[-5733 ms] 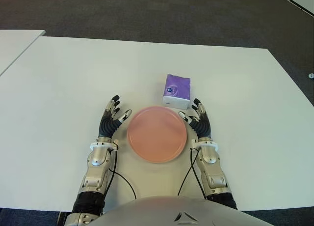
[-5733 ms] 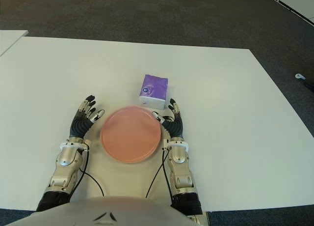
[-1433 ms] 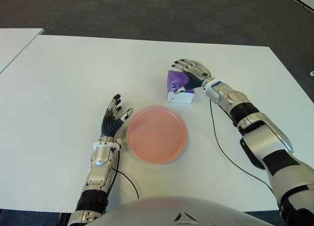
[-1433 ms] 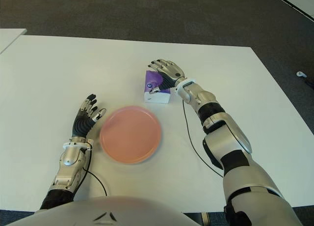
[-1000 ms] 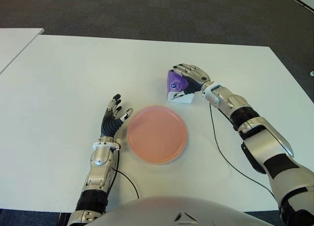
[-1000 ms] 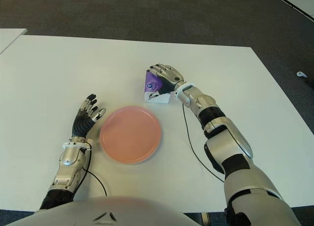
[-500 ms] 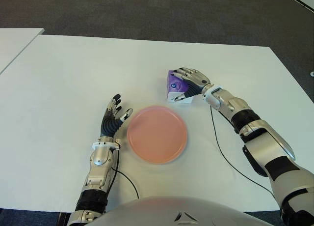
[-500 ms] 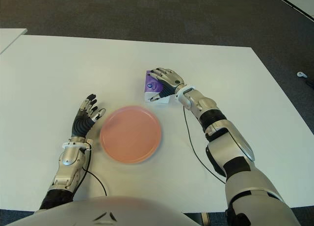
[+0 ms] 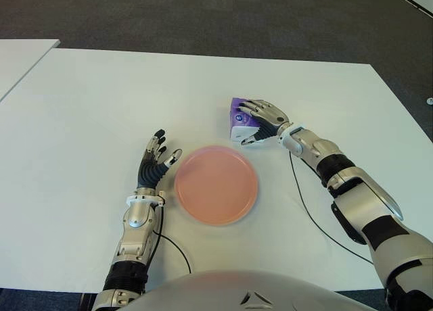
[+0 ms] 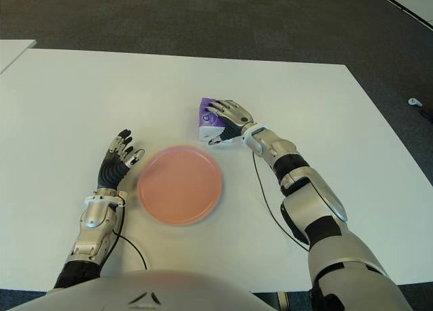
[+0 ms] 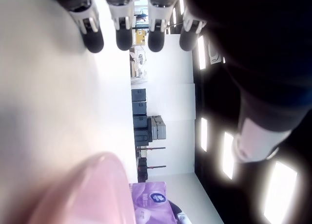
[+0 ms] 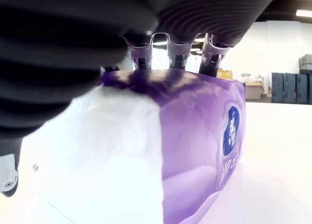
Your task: Put the tissue paper into the plate.
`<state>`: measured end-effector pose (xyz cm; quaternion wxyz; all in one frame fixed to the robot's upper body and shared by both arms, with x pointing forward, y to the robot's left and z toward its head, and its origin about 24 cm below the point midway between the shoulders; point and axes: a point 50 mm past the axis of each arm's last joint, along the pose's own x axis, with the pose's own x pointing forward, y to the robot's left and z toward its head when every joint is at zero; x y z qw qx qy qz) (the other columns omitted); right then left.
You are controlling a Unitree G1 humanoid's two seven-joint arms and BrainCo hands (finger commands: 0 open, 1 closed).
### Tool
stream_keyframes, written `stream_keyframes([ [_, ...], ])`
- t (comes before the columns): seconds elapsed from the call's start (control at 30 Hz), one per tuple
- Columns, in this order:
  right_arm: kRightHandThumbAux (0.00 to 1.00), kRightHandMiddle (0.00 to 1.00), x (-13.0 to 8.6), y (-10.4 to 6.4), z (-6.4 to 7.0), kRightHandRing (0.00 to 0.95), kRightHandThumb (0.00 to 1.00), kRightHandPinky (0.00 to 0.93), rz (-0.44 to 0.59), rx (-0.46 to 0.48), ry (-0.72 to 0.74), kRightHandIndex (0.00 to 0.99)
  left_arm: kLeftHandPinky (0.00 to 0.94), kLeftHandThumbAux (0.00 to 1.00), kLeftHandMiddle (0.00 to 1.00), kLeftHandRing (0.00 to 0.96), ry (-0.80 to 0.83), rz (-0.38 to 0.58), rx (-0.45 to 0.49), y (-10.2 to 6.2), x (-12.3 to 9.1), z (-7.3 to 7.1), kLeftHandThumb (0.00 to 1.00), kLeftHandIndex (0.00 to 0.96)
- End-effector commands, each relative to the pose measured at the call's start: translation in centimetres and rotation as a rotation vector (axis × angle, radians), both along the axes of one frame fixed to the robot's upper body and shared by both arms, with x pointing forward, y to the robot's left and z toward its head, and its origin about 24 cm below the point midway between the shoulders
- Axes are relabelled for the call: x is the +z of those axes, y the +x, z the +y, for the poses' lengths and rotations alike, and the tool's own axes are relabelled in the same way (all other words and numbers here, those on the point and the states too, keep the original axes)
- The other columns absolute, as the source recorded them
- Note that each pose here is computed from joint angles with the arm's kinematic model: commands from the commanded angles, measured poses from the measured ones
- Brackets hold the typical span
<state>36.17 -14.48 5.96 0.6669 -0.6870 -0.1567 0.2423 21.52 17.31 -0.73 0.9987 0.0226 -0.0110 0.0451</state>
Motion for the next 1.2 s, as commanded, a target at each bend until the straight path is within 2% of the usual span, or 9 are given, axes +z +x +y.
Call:
stream_keyframes([
  [0.03,0.495,0.000,-2.0,-0.8,0.0,0.000,0.203,0.000,0.068,0.003,-0.048,0.000,0.000,0.638,0.000,0.000,0.003,0.041,0.020,-0.4,-0.6,0.2,0.000,0.000],
  [0.37,0.502,0.000,-3.8,-1.3,-0.2,0.000,0.190,0.000,0.139,-0.036,-0.073,0.000,0.000,0.630,0.000,0.000,0.000,0.051,0.022,-0.5,-0.7,0.2,0.000,0.000],
  [0.5,0.497,0.000,-5.4,-2.0,-0.4,0.000,0.188,0.000,0.183,-0.081,-0.090,0.000,0.000,0.634,0.000,0.000,-0.005,0.048,0.020,-0.6,-0.7,0.2,0.000,0.000],
  [1.2,0.480,0.000,-9.4,-4.7,0.3,0.000,0.240,0.000,0.318,-0.151,-0.042,0.000,0.000,0.627,0.000,0.000,0.003,0.043,0.017,-0.8,-0.7,0.5,0.000,0.000],
])
